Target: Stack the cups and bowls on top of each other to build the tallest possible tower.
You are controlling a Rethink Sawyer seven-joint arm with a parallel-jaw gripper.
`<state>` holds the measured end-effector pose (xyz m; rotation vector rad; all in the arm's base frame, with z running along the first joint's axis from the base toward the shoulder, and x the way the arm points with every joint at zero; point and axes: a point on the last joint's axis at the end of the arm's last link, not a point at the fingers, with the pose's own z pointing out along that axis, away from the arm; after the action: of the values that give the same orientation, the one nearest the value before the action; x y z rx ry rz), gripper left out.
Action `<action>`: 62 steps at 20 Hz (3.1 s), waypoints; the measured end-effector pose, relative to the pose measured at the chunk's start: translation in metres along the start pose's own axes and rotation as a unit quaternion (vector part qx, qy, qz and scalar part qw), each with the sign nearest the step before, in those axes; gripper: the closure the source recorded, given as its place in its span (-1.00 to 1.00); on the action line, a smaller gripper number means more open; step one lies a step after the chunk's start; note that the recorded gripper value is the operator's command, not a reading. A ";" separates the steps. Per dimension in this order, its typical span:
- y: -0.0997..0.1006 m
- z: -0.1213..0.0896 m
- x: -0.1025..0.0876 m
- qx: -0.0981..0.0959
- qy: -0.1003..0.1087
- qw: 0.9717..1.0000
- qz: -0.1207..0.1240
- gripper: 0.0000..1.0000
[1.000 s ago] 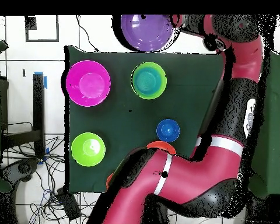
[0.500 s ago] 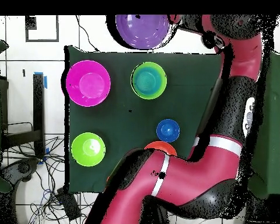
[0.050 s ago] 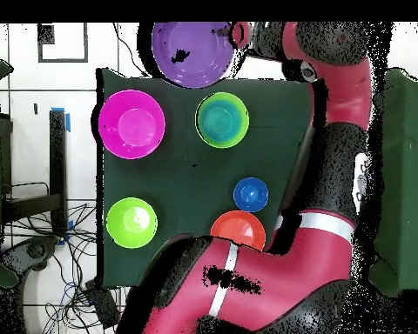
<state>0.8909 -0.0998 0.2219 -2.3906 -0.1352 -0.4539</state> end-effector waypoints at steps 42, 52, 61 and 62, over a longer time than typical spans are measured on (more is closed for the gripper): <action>0.013 -0.048 -0.207 0.007 -0.073 0.997 -0.030 1.00; 0.034 -0.048 -0.202 -0.038 -0.059 0.997 -0.032 1.00; 0.060 -0.046 -0.212 -0.051 -0.054 0.997 -0.016 1.00; 0.063 -0.044 -0.215 -0.050 -0.055 0.997 -0.013 1.00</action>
<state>0.6913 -0.1707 0.1375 -2.5149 -0.1971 -0.3493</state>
